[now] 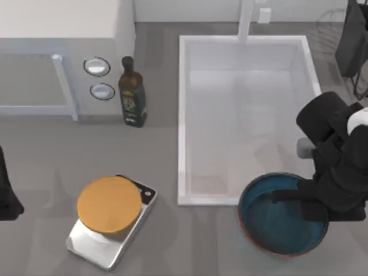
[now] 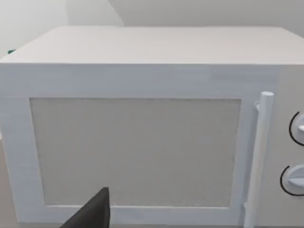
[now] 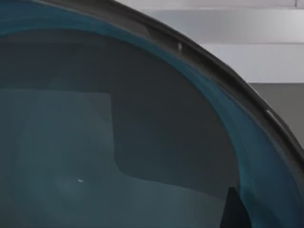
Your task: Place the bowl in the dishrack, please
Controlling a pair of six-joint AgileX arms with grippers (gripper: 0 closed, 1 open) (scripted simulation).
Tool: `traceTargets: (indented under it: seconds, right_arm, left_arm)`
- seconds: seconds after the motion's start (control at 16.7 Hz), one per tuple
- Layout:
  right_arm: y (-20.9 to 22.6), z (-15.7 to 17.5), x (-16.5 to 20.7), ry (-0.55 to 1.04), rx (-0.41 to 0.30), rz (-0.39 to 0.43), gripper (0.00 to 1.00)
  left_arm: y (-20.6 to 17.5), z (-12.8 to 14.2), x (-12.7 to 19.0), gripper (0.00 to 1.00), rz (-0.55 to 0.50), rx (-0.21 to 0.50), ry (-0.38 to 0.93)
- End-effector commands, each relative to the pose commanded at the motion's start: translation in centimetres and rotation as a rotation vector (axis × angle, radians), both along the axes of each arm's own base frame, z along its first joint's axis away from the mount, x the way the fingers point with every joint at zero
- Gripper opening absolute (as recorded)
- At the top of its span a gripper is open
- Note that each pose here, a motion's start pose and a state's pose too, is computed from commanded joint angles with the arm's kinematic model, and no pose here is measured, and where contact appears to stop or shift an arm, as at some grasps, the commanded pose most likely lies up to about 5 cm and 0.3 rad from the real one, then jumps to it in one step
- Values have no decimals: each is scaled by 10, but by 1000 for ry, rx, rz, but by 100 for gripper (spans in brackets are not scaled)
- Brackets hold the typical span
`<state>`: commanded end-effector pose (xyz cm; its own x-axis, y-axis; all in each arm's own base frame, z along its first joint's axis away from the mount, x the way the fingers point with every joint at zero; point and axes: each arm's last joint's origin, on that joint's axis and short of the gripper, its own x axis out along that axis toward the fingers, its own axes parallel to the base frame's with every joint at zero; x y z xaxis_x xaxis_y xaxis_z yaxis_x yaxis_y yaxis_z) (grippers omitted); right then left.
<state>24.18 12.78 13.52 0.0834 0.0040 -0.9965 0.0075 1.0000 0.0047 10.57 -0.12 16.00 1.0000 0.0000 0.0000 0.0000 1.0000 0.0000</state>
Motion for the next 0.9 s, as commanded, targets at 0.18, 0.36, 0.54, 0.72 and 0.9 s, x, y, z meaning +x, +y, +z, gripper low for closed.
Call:
traceTargets:
  seconds: [0.18,0.36,0.54,0.72,0.9]
  right_arm:
    - [7,23,9,-1,0,6,0]
    - [12,67,18,10,-6,4,0]
    - [11,119,17,38,-20,0,0]
    - [5,167,8,28,-14,-2,0]
    - [-1,195,0,2,-1,-2,0]
  left_arm:
    - [0,0,0,100,0,0,0]
    - [0,0,0,100,0,0,0]
    - [0,0,0,100,0,0,0]
    - [0,0,0,100,0,0,0]
    - [0,0,0,100,0,0,0]
